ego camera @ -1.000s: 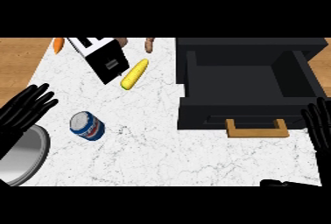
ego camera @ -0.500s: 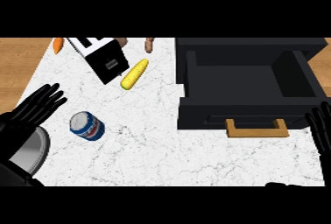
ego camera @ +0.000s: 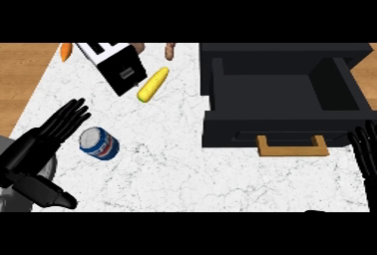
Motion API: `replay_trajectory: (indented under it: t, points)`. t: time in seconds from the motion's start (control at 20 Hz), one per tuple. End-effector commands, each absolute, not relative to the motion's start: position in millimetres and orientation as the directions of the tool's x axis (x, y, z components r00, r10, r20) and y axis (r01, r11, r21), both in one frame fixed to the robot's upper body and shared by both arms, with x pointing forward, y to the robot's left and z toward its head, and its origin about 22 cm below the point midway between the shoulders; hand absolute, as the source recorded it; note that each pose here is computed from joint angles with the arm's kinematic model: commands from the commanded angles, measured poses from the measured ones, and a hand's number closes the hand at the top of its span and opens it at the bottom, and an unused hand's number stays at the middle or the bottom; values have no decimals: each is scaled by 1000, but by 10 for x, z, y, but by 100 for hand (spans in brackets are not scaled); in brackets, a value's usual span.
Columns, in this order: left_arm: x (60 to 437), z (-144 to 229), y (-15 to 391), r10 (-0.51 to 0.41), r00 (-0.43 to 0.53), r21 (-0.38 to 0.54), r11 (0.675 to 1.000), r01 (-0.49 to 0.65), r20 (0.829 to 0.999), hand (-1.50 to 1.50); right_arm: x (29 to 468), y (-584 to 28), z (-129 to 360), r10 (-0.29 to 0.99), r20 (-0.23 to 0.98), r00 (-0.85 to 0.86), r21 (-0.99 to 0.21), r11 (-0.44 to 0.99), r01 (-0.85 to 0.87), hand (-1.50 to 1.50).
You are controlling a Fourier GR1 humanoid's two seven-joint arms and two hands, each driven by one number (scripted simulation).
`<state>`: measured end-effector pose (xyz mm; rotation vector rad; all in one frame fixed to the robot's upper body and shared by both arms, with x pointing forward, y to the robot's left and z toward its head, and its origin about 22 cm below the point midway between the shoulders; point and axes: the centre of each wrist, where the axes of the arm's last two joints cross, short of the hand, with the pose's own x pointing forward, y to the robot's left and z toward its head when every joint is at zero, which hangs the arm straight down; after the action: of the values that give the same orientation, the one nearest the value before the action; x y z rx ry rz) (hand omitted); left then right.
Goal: Pick up the can, place it into the drawer and close the drawer
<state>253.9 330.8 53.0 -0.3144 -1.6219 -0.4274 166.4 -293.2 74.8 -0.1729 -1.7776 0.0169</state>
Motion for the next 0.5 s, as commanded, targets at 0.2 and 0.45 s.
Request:
replay_trajectory:
  t: [0.2, 0.45]
  points:
    - [2784, 111, 3420, -71, -73, 96, 896, 433, 995, -150, 1803, -2862, 659, 118, 970, -211, -100, 991, 91, -150]
    - [2749, 22, 3552, -102, -82, 126, 911, 393, 991, -150, 1695, -3077, 641, 111, 974, -200, -88, 989, 116, -150]
